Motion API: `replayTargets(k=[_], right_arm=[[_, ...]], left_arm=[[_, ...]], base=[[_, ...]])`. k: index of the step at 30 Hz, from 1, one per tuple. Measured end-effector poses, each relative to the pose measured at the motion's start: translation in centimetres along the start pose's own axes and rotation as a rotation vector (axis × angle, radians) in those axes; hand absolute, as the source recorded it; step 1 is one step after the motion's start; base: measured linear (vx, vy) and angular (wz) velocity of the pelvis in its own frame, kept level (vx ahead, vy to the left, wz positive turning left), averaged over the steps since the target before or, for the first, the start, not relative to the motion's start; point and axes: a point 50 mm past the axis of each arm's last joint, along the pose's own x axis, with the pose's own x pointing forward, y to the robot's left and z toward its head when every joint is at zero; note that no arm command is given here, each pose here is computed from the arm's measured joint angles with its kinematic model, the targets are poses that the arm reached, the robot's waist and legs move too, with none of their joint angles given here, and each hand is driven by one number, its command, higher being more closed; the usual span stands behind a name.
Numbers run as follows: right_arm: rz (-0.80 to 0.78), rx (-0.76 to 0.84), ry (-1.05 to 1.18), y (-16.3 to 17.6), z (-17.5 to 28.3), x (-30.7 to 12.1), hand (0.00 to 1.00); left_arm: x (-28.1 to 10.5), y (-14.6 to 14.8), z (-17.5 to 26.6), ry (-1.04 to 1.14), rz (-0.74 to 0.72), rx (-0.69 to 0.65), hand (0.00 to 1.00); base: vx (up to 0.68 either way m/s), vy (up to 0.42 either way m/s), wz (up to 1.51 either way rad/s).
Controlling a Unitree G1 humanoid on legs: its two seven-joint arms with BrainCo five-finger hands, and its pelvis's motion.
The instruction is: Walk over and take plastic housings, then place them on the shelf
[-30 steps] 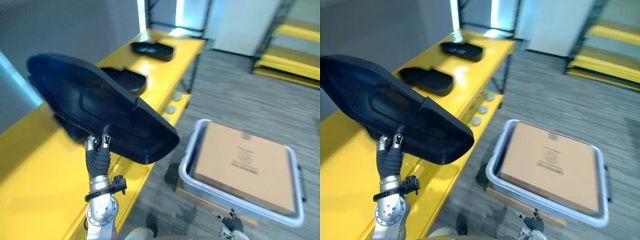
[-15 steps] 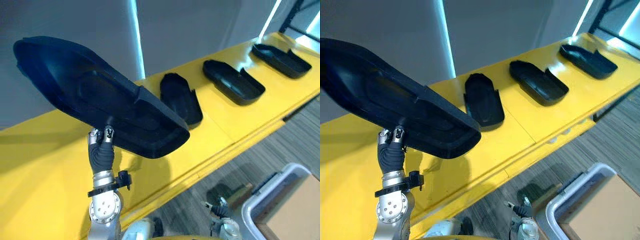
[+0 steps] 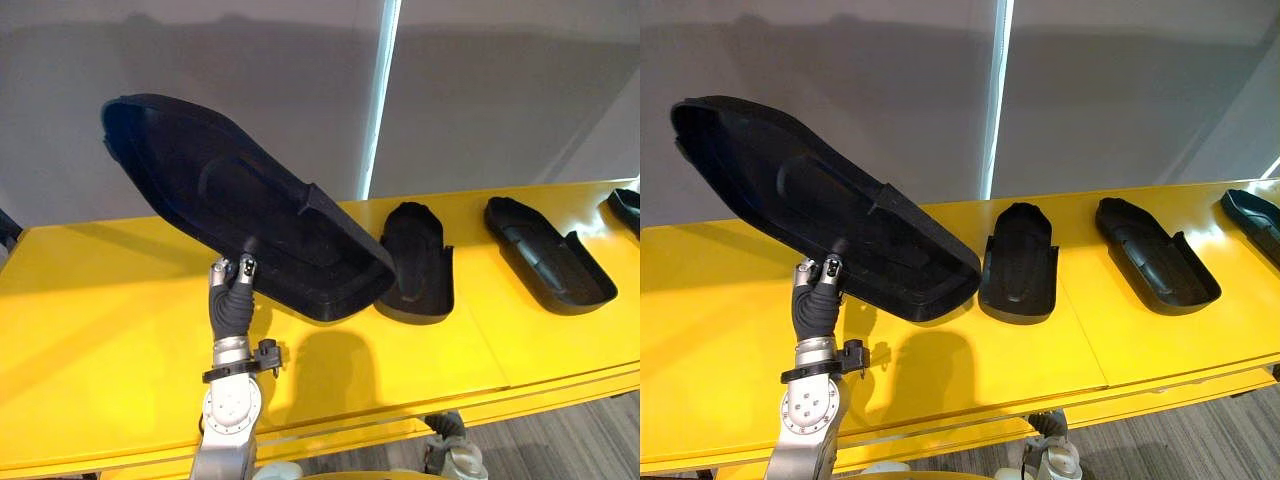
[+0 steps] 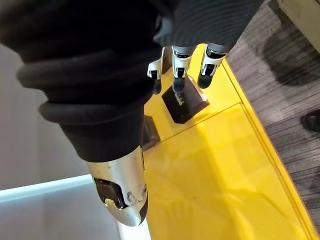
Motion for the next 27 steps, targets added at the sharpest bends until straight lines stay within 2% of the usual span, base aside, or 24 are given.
replayTargets(k=[7, 11, 16, 18, 20, 27], right_arm=[[-0.012, 0.015, 0.037, -0.2, -1.2, -0.5, 0.00], [-0.022, 0.023, 0.016, -0.1, -0.4, -0.2, 0.00], [-0.029, 0.007, -0.012, -0.5, 0.4, 0.4, 0.00], [-0.049, 0.006, 0.060, -0.9, -1.1, 0.3, 0.00], [-0.028, 0.020, 0.142, 0.1, -3.1, -0.4, 0.00], [-0.009, 0.003, 0.104, 0.6, -1.9, 0.1, 0.00]], left_arm=[[-0.2, -0.6, -0.8, 0.030, -0.034, 0.003, 1.00], [0.0, -0.1, -0.7, 0.026, -0.009, 0.013, 1.00], [-0.1, -0.5, -0.7, 0.016, -0.016, -0.008, 1.00], [0.1, -0.6, -1.7, 0.048, -0.022, 0.010, 1.00], [-0.1, -0.3, -2.9, 0.095, -0.028, 0.050, 1.00], [0.1, -0.6, -2.8, 0.084, -0.055, 0.050, 1.00]], base=[[-0.04, -0.065, 0.44], [-0.09, 0.058, 0.50], [-0.10, 0.402, -0.09], [-0.03, 0.563, 0.27], [-0.03, 0.393, 0.16], [-0.16, 0.273, -0.42]])
